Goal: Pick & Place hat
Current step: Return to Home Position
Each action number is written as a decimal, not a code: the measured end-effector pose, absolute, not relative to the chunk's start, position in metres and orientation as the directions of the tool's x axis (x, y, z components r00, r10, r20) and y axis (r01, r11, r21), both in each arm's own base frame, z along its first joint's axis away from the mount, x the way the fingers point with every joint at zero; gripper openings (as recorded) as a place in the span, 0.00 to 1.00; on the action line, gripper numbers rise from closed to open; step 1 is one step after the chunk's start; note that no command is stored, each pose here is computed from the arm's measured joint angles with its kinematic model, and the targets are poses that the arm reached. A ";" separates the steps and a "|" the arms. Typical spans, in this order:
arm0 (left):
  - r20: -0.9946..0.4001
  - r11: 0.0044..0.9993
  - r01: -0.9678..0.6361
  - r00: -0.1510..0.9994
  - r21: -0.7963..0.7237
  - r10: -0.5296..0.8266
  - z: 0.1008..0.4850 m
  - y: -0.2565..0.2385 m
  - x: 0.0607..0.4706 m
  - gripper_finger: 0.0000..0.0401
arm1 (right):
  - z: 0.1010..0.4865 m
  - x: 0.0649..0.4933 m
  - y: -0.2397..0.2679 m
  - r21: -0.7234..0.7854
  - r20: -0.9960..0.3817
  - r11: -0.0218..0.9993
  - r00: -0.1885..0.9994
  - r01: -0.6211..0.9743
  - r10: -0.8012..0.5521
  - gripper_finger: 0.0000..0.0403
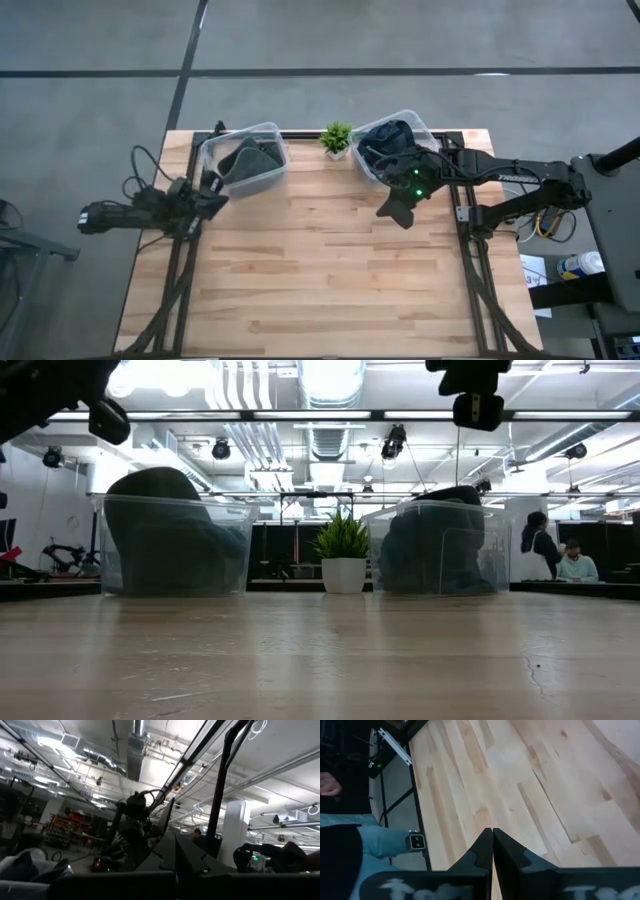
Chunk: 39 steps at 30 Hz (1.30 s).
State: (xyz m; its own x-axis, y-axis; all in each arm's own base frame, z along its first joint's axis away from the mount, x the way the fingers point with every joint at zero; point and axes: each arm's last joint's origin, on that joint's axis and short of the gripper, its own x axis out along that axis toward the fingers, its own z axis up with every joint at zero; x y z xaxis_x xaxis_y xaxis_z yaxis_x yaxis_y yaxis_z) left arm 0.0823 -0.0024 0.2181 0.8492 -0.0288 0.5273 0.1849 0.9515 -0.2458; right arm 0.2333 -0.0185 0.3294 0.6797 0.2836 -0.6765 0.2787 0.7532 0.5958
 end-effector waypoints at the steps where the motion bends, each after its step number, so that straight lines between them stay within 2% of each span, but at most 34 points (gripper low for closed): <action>1: 0.523 0.948 0.192 0.852 -0.254 -0.032 0.217 -0.003 0.083 0.00 | 0.330 0.233 -0.019 0.597 -0.675 0.753 0.681 0.277 0.284 0.02; 13: 0.489 0.944 0.255 0.863 -0.208 -0.126 0.213 -0.005 0.085 0.00 | 0.334 0.235 -0.019 0.616 -0.651 0.739 0.705 0.274 0.282 0.02; 21: 0.325 0.936 0.251 0.931 -0.248 -0.164 0.197 -0.007 0.092 0.00 | 0.335 0.235 -0.018 0.632 -0.646 0.719 0.709 0.289 0.283 0.02; 27: 0.284 0.946 0.233 0.945 -0.227 -0.165 0.193 -0.007 0.093 0.00 | 0.341 0.235 -0.016 0.640 -0.605 0.726 0.747 0.250 0.277 0.02; 36: 0.195 0.940 0.239 0.961 -0.245 -0.194 0.184 -0.007 0.095 0.00 | 0.346 0.229 -0.016 0.669 -0.591 0.692 0.759 0.272 0.273 0.02; 39: 0.130 0.938 0.226 0.972 -0.262 -0.198 0.178 -0.008 0.096 0.00 | 0.348 0.226 -0.015 0.671 -0.587 0.691 0.763 0.270 0.272 0.02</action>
State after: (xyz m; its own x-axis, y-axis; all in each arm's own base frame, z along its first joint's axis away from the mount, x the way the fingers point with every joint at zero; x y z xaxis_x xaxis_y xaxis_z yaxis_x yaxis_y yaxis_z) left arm 0.0959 -0.0076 0.1779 0.9716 -0.1978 0.1299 0.2260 0.9382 -0.2620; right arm 0.2259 -0.0153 0.3479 0.7627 0.2722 -0.5867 0.2696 0.6908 0.6709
